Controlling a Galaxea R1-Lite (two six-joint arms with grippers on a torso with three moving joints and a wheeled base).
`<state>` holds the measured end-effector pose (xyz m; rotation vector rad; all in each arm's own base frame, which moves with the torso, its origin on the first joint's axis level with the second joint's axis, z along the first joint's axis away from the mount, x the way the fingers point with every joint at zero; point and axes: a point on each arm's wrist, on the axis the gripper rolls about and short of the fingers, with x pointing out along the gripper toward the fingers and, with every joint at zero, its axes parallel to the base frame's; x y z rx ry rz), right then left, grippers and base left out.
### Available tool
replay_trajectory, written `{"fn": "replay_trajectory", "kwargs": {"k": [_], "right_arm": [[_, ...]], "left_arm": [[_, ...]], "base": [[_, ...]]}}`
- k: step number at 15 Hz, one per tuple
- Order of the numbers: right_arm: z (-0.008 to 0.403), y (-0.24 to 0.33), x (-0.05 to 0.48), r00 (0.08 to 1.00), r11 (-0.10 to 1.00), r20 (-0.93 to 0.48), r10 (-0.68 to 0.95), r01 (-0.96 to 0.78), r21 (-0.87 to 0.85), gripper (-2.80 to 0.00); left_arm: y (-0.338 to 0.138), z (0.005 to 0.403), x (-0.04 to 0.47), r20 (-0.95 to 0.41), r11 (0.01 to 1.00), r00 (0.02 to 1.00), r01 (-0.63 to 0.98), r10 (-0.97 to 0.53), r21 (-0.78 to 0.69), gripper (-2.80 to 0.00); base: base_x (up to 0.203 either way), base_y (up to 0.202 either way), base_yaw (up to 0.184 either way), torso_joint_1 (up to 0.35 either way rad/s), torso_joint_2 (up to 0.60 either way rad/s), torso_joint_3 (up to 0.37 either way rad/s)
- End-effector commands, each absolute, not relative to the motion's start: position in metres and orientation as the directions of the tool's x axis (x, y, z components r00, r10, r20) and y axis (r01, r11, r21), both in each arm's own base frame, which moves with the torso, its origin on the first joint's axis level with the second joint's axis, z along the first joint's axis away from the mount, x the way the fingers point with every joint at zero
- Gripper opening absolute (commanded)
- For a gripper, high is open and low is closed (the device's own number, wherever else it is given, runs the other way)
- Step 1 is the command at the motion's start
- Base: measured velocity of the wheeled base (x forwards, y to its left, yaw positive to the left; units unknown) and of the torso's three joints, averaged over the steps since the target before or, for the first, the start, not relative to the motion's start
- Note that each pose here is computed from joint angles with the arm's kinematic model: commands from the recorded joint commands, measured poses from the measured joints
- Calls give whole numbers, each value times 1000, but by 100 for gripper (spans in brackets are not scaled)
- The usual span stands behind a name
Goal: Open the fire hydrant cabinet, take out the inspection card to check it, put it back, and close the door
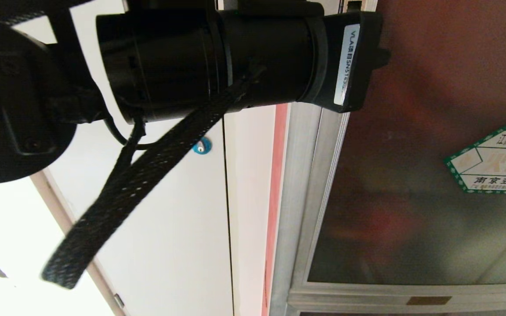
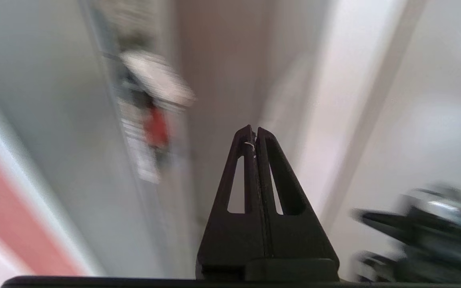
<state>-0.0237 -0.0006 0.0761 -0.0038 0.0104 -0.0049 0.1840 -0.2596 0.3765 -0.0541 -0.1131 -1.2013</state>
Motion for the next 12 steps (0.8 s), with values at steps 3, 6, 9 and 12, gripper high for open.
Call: {"fn": "replay_trajectory", "kwargs": {"k": [3, 6, 9, 12], "right_arm": [[76, -1, -24, 1000, 1000, -12, -5, 5, -5, -280], [76, -1, -24, 1000, 1000, -12, -6, 6, -3, -280], [76, -1, -24, 1000, 1000, -12, -5, 5, -3, -280], [76, -1, -24, 1000, 1000, -12, -5, 5, -4, -280]], "left_arm": [[-264, 373, 197, 121, 400, 394, 916, -911, 29, -280], [-259, 377, 201, 134, 419, 412, 907, -901, 32, -280], [-255, 384, 204, 180, 441, 427, 897, -886, 43, -280], [-253, 393, 204, 240, 474, 451, 879, -860, 48, -280]], "base": [[0, 0, 0, 0, 0, 0], [0, 0, 0, 0, 0, 0], [0, 0, 0, 0, 0, 0], [0, 0, 0, 0, 0, 0]]}}
